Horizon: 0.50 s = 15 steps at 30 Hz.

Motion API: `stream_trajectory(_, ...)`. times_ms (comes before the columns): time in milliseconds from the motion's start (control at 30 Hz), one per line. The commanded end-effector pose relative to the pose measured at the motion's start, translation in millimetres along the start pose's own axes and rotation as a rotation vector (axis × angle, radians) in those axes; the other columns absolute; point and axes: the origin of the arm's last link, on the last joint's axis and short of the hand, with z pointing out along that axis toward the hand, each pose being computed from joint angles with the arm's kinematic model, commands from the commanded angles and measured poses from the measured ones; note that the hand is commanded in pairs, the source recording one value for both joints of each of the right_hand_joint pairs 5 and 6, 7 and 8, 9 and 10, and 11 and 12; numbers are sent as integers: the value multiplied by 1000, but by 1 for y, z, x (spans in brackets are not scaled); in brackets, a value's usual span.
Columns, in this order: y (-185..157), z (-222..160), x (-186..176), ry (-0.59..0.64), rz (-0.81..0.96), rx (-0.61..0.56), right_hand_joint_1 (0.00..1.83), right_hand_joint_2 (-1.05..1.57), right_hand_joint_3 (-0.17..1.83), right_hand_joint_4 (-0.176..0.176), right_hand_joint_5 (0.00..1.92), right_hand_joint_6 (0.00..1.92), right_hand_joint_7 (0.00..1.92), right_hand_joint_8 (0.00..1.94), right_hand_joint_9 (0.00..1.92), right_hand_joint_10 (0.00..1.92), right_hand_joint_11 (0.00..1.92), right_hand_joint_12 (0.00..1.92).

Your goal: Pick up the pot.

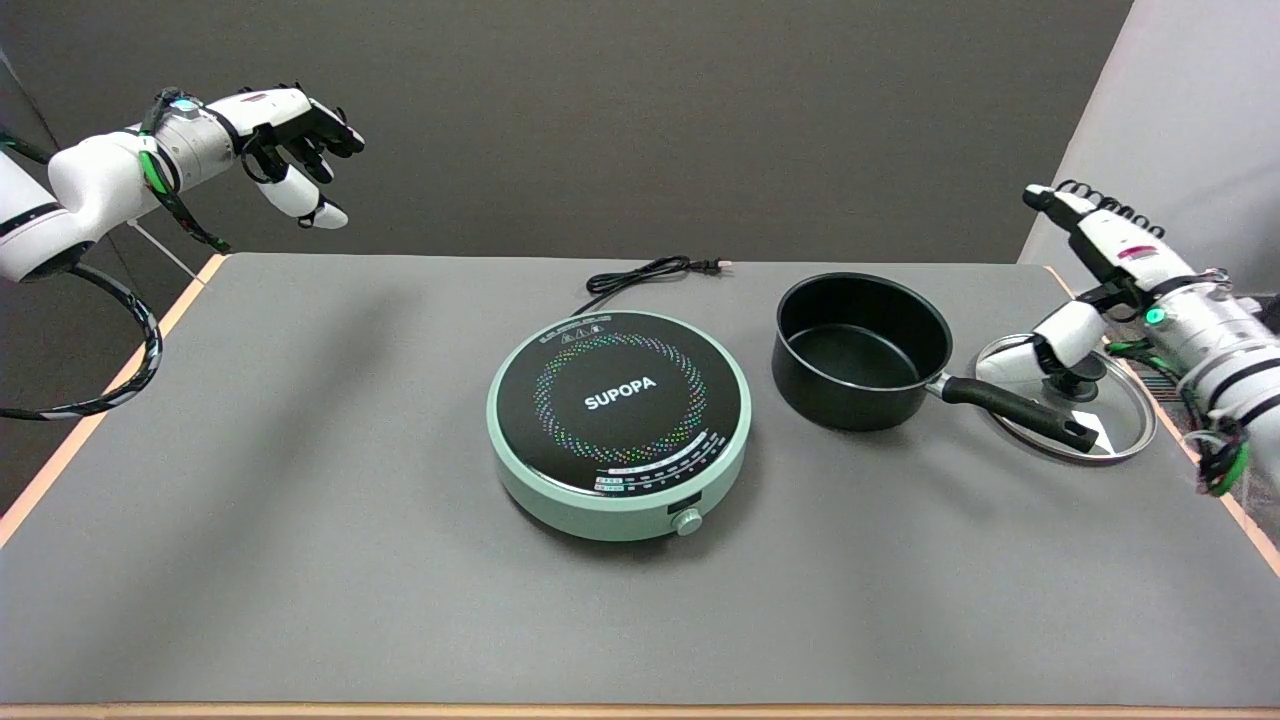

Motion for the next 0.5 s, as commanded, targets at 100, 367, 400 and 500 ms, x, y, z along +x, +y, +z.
stream_trajectory(100,-76,-44,-17,267,-98,208,1134,-421,742,-176,52,52,52,52,52,52,52,52)
stream_trajectory(367,-57,-78,-48,201,-146,148,1132,-436,785,-176,116,116,116,116,116,116,116,116)
stream_trajectory(400,-56,-81,-52,193,-151,143,1132,-436,784,-176,123,123,123,123,123,123,123,123)
stream_trajectory(500,-47,-94,-61,180,-145,103,1140,-435,767,-176,140,140,140,140,140,140,140,140)
